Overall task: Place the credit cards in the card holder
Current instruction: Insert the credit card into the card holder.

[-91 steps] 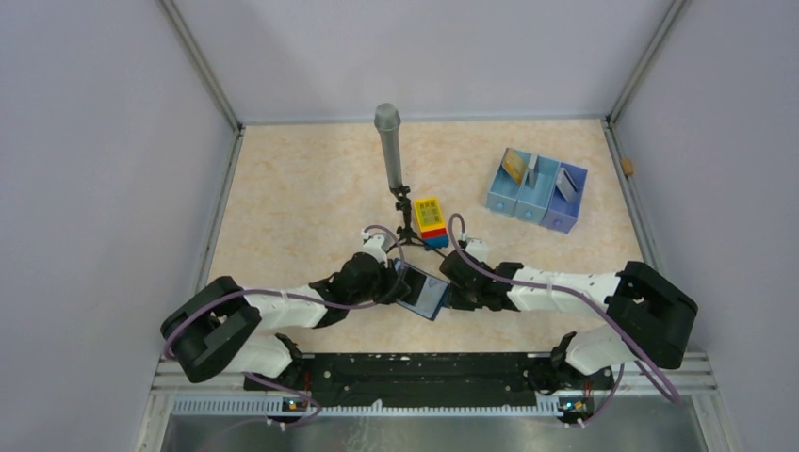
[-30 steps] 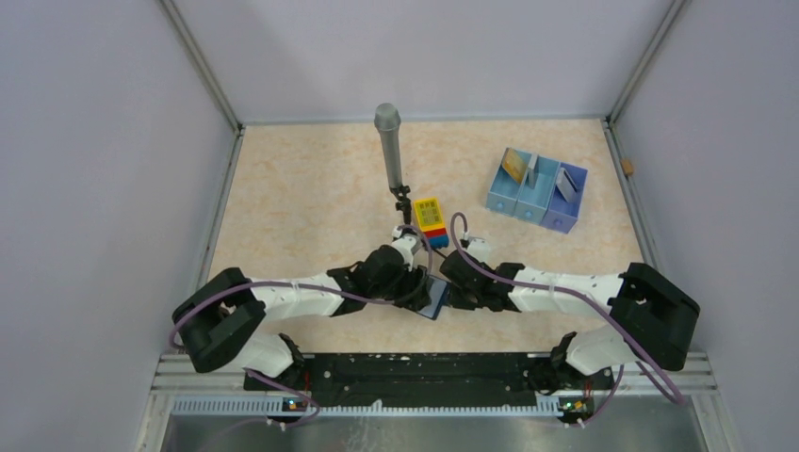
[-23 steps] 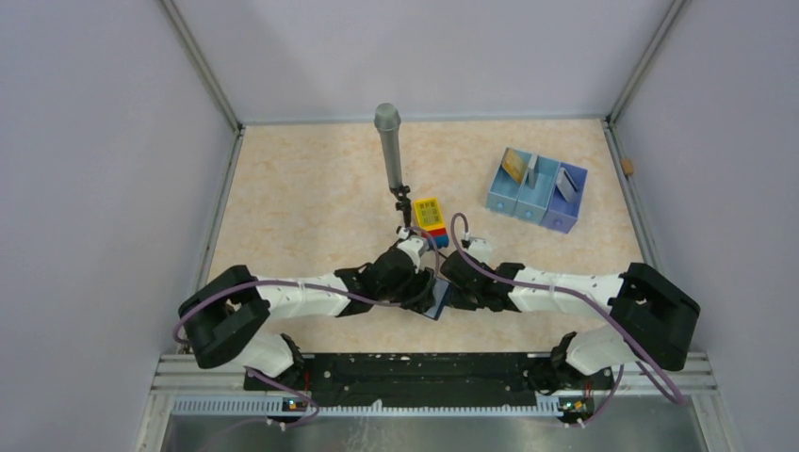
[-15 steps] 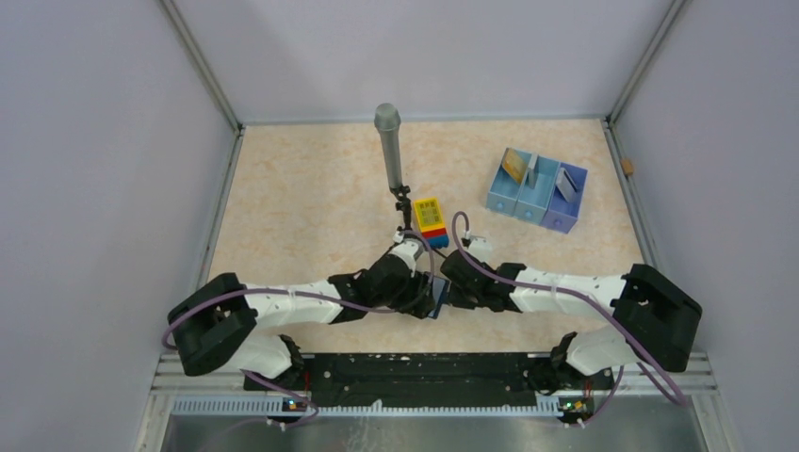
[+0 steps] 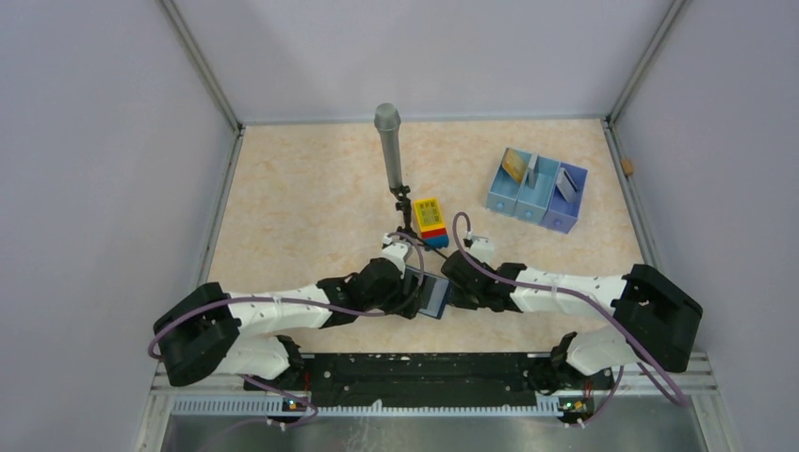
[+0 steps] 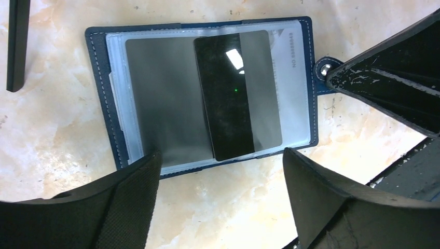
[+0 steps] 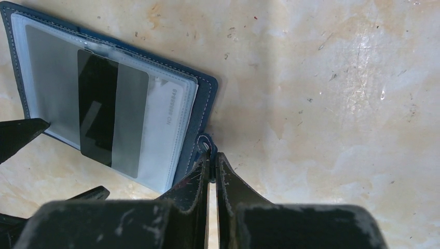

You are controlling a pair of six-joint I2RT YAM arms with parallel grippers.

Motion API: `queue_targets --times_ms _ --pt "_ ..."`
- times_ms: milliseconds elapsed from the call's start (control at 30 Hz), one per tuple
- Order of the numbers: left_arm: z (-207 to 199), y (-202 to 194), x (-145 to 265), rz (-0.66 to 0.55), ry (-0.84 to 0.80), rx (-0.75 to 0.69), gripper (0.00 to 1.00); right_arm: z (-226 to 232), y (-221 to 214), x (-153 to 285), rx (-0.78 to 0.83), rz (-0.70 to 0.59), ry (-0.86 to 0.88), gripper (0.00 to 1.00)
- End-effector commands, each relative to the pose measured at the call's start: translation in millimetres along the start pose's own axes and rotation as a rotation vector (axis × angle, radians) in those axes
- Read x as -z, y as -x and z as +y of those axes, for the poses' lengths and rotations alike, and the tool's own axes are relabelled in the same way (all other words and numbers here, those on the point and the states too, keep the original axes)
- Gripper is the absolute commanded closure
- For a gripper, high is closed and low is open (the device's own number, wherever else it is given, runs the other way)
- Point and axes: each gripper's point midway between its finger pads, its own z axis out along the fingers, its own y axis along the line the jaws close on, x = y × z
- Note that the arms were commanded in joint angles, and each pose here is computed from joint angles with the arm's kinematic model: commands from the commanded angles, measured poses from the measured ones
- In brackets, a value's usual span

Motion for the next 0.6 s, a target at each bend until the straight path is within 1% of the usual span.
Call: queue_targets --times_ms 0,167,300,467,567 --pt "1.0 3.6 -0.2 -0.029 -0.014 -0.010 0.18 -9.3 2.1 3.2 0.007 -0.027 -0.025 1.00" --pt "-5.8 0.4 -7.1 -0.008 -0.051 -0.008 0.31 -7.8 1.9 2.9 0.005 -0.025 -0.020 1.00" --pt "-14.5 -0.3 -11.6 0.002 -0.092 -0.008 0.34 -8.5 1.1 2.8 0.006 -0.022 -0.022 1.00" --pt "-17.8 1.6 -16.2 -0.005 -0.105 -0.016 0.39 -8.6 0.8 2.3 0.005 -0.022 -0.021 1.00" --pt "-22.1 -5.2 -20.6 0.025 -0.130 -0.009 0.42 -8.7 0.5 2.1 0.004 -0.021 -0.021 1.00"
